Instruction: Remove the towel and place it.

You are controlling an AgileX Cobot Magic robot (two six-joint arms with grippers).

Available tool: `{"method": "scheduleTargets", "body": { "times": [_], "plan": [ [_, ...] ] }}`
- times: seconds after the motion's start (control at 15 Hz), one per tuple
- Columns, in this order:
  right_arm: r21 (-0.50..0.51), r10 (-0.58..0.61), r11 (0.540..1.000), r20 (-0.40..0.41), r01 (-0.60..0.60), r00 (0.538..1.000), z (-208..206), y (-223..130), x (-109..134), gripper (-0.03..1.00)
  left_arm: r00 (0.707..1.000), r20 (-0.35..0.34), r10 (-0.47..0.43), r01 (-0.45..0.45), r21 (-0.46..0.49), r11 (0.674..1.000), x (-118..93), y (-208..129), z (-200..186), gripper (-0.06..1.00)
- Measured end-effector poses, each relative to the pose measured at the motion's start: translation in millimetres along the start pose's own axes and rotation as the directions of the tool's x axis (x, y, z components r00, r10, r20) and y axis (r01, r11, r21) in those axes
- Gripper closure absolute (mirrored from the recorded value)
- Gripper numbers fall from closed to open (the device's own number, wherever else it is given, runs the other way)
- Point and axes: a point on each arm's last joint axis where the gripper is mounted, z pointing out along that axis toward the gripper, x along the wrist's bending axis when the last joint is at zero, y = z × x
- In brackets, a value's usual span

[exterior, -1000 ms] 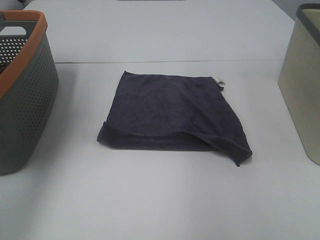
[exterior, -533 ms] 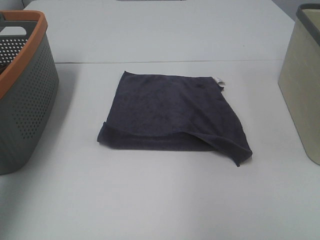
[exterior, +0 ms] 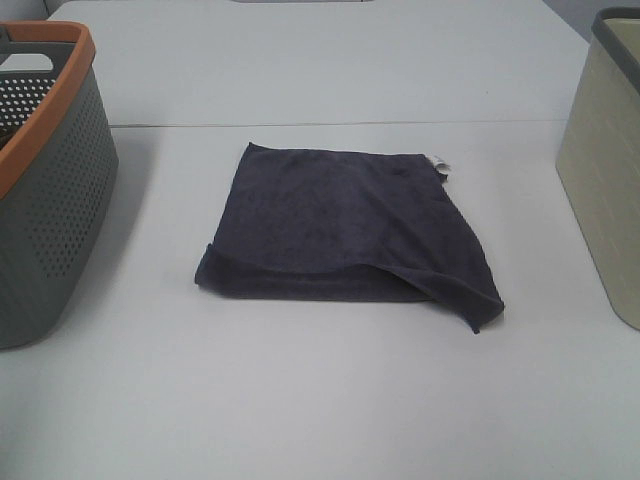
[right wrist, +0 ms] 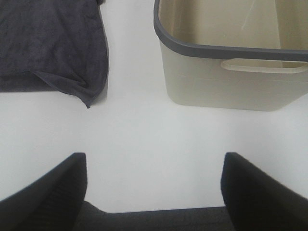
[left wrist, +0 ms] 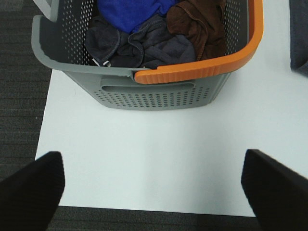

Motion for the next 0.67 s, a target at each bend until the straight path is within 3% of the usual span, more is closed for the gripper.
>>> {"method": "scheduleTargets", "body": {
  "times": [0.47, 0.67],
  "plan": [
    [-0.246, -0.125, 0.961, 0.005, 0.122, 0.992, -19.3, -78.8, -10.2, 0.28, 1.000, -0.029, 0.000, -0.006, -0.213, 0.977, 1.6, -98.1, -14.7, 0.01],
    [-0.325, -0.124, 0.938, 0.006, 0.119, 0.992, -18.7, -102.9, -13.1, 0.28, 1.000, 0.010, 0.005, -0.001, -0.310, 0.951, -2.7, -126.1, -15.9, 0.01]
  ]
}}
